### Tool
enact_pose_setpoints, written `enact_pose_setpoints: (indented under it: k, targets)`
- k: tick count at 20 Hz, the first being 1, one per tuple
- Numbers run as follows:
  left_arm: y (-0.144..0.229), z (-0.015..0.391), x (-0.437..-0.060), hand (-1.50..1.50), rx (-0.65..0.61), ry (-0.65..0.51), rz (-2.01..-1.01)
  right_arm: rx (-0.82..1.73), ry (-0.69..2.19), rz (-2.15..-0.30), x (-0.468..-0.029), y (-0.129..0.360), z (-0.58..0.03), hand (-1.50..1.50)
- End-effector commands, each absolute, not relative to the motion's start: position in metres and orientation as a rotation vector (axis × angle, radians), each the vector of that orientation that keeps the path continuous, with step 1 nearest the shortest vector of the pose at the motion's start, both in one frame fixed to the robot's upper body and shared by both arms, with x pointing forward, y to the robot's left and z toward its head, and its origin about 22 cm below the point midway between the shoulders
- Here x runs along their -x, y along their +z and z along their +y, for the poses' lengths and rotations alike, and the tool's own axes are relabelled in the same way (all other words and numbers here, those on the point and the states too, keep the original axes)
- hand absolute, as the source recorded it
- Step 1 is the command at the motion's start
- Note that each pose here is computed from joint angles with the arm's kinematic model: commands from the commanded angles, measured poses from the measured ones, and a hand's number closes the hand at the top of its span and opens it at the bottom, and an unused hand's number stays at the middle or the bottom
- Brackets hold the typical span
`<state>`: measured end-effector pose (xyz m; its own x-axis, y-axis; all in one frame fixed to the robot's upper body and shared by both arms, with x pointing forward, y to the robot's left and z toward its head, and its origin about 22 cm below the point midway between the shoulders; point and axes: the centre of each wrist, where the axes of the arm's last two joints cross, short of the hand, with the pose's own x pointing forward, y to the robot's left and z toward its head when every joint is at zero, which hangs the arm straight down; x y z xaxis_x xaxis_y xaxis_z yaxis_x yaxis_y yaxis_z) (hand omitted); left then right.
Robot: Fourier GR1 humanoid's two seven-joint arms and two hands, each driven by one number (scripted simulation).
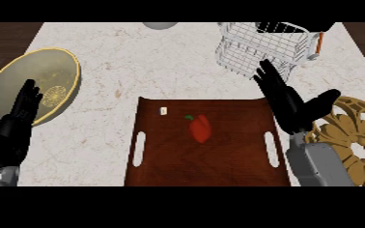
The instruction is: Pick the bell pepper from the tray and place it in the tiered basket
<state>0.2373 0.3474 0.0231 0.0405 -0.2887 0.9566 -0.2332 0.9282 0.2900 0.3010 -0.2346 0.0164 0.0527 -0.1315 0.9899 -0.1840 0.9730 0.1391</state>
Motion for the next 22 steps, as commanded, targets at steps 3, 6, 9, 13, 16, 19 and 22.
enact_pose_setpoints:
  k: [3,6,9,13,16,19,22]
  targets:
    - [0.051,0.323,-0.261,0.00,-0.472,-0.133,-1.592,-0.229,0.059,-1.603,-0.298,0.029,-0.191,1.50]
    - [0.056,0.306,-0.278,0.00,-0.521,-0.211,-1.594,-0.220,0.106,-1.695,-0.302,0.067,-0.161,1.50]
    - [0.032,0.325,-0.252,0.00,-0.473,-0.182,-1.523,0.431,-0.004,-1.439,-0.283,0.002,-0.259,-1.50]
    - [0.039,0.313,-0.266,0.00,-0.466,-0.202,-1.532,0.459,-0.124,-1.489,-0.249,0.012,-0.195,-1.50]
    - [0.039,0.311,-0.277,0.00,-0.477,-0.210,-1.536,0.511,0.002,-1.506,-0.238,0.051,-0.201,-1.50]
    - [0.047,0.304,-0.276,0.00,-0.447,-0.233,-1.547,0.517,0.256,-1.402,-0.241,0.075,-0.198,-1.50]
    - [0.040,0.307,-0.272,0.00,-0.465,-0.230,-1.521,0.557,0.513,-1.266,-0.242,0.090,-0.205,-1.50]
